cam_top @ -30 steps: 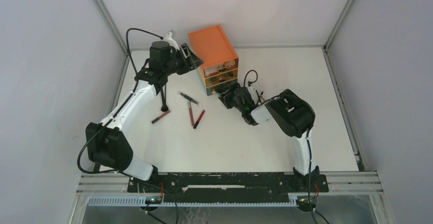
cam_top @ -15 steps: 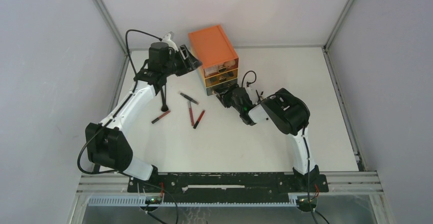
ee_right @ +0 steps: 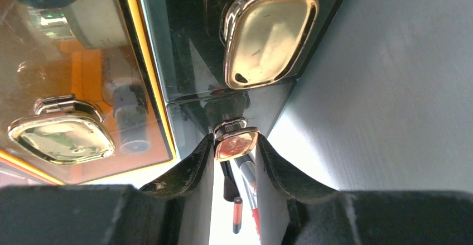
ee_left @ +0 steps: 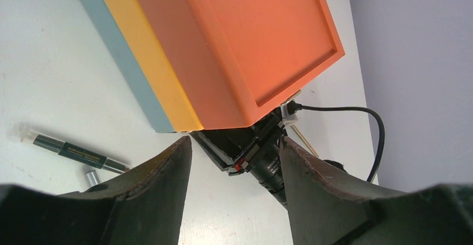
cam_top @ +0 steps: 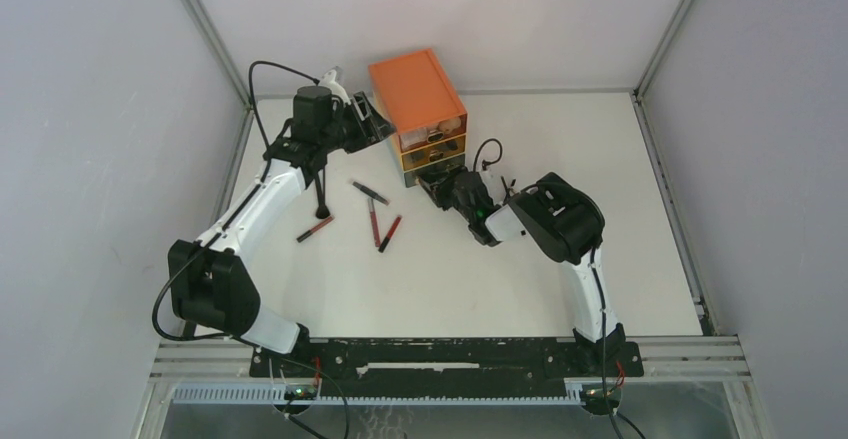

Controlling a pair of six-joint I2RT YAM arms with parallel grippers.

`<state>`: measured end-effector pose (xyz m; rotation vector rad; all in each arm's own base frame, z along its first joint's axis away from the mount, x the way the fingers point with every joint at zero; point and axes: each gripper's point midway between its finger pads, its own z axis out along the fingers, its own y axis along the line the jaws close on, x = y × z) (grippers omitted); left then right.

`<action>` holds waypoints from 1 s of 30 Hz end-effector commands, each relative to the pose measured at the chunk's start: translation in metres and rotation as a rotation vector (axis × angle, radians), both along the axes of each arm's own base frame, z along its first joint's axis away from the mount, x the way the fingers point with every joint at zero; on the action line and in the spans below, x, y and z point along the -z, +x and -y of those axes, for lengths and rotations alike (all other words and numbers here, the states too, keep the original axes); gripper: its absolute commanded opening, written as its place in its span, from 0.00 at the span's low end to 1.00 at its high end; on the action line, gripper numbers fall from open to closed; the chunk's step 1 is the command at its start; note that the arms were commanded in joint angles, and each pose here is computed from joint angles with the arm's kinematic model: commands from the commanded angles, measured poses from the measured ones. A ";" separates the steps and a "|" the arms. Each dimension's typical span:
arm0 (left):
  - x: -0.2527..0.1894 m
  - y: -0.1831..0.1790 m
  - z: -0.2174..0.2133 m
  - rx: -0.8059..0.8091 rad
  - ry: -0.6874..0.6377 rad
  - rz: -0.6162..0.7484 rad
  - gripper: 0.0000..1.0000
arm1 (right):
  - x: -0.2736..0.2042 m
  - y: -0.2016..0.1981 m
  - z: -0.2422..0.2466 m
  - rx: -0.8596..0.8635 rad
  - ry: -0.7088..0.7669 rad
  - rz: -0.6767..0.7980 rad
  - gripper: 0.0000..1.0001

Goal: Organize the makeup
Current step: Open the drawer in the storage box.

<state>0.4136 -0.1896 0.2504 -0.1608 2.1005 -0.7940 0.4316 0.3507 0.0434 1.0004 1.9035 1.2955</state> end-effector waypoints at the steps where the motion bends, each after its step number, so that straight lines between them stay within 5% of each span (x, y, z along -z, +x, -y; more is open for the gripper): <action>1: -0.007 -0.003 -0.001 0.024 0.006 0.031 0.64 | -0.025 0.000 -0.001 0.005 0.052 0.078 0.28; 25: -0.007 -0.001 -0.007 0.005 0.034 0.038 0.64 | -0.006 -0.096 0.040 -0.106 -0.038 0.003 0.25; 30: -0.011 -0.004 -0.010 -0.003 0.046 0.048 0.64 | -0.009 -0.107 0.048 -0.135 -0.091 0.034 0.33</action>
